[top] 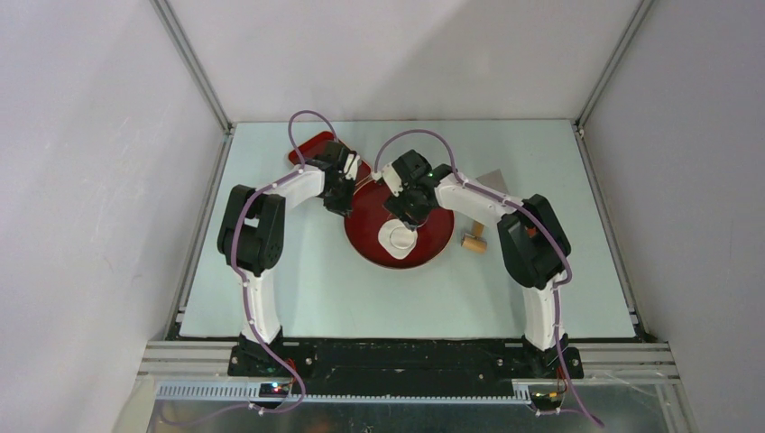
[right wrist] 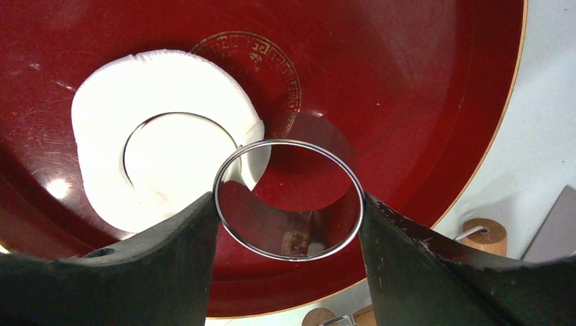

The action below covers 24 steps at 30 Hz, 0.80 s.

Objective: Roll out the dumpling wrappers from the dough
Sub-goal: Remove the dumpling wrapper from the work surface.

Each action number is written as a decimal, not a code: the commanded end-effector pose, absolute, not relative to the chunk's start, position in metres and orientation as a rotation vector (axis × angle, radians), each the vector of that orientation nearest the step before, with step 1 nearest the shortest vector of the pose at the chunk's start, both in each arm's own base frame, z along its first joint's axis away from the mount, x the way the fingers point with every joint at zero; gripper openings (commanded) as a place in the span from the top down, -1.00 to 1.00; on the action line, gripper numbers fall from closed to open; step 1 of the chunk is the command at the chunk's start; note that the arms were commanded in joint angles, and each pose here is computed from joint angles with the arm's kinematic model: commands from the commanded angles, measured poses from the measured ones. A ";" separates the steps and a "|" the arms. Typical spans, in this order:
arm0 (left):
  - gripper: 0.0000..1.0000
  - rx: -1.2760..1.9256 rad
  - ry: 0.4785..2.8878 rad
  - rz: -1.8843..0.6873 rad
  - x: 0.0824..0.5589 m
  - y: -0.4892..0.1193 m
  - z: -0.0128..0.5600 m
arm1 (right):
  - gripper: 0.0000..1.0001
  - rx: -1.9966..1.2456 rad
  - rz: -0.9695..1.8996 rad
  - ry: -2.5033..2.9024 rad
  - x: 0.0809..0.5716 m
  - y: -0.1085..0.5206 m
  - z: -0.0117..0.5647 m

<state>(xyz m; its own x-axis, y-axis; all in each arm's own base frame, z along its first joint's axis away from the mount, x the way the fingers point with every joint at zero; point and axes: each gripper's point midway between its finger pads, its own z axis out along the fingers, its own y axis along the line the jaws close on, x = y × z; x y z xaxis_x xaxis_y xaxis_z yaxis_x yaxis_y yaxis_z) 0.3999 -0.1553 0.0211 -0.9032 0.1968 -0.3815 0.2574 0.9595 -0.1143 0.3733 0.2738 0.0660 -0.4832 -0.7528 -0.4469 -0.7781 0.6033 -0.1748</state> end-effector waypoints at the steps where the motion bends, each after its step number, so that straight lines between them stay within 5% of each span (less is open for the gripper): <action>1: 0.63 0.338 2.729 -0.187 0.405 -0.149 0.022 | -0.24 -1.216 0.045 2.370 0.373 0.270 0.058; 24: 0.63 0.335 2.728 -0.186 0.405 -0.148 0.022 | -0.23 -1.364 -0.192 2.308 0.367 0.260 0.034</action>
<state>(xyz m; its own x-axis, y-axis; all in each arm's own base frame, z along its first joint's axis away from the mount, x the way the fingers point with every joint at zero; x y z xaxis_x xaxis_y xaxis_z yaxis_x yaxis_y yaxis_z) 0.3999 -0.1553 0.0211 -0.9033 0.1964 -0.3815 0.2570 0.9596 -0.1145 0.3719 0.2715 0.0526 -0.4488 -0.8003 -0.3978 -0.7865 0.5650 -0.2494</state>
